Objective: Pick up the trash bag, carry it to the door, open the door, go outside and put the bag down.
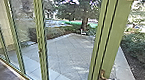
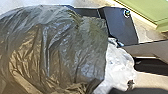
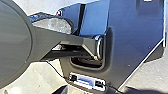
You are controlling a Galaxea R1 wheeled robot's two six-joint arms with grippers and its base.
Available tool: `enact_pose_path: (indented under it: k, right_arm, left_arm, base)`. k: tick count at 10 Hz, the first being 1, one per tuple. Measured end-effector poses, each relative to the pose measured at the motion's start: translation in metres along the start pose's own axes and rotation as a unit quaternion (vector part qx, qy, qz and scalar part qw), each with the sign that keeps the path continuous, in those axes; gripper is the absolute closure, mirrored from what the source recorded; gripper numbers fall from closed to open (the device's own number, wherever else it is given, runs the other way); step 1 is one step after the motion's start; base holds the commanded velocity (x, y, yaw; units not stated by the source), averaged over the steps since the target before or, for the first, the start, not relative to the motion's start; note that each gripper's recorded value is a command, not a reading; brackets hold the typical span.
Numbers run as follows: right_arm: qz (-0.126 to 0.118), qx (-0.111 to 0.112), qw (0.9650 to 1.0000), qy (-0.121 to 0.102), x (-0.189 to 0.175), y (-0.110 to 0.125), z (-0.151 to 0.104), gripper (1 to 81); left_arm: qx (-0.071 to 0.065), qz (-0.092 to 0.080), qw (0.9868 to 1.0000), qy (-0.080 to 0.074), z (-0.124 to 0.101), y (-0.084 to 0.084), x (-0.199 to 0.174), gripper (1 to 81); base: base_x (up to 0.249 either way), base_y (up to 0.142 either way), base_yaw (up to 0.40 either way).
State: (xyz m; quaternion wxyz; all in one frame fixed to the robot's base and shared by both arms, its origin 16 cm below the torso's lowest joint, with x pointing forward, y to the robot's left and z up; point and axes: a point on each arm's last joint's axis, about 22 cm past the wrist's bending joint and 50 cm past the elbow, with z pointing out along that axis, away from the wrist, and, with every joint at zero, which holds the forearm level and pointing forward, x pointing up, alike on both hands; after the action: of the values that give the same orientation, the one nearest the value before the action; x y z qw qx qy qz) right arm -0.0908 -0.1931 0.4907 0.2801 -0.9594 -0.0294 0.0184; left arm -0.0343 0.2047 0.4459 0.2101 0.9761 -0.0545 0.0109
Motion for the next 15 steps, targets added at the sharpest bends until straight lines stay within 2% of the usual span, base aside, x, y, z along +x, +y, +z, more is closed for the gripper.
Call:
enact_pose_path:
  k: [3, 6, 8, 12, 15]
  right_arm:
    - [0.001, 0.030, 0.9995, 0.013, 0.006, -0.010, -0.035, 1.0]
    - [0.002, 0.053, 0.9983, 0.025, 0.012, -0.019, -0.074, 1.0]
    - [0.003, 0.069, 0.9969, 0.037, 0.017, -0.029, -0.104, 1.0]
    - [0.006, 0.064, 0.9962, 0.060, 0.028, -0.019, -0.173, 1.0]
    - [0.012, 0.057, 0.9959, 0.070, 0.033, -0.016, -0.217, 1.0]
  left_arm:
    - [-0.002, -0.002, 1.0000, -0.003, 0.000, 0.002, -0.004, 81.1]
    - [-0.011, -0.001, 0.9999, -0.002, 0.006, 0.016, -0.002, 81.1]
    - [-0.012, 0.000, 0.9999, -0.002, 0.007, 0.019, -0.001, 81.1]
    - [-0.015, 0.002, 0.9999, -0.002, 0.010, 0.025, -0.001, 81.1]
    - [-0.010, 0.002, 0.9999, -0.002, 0.017, 0.029, 0.001, 81.1]
  base:
    - [0.000, 0.000, 0.000]
    - [0.000, 0.000, 0.000]
    - [0.000, 0.000, 0.000]
    - [0.000, 0.000, 0.000]
    - [0.000, 0.000, 0.000]
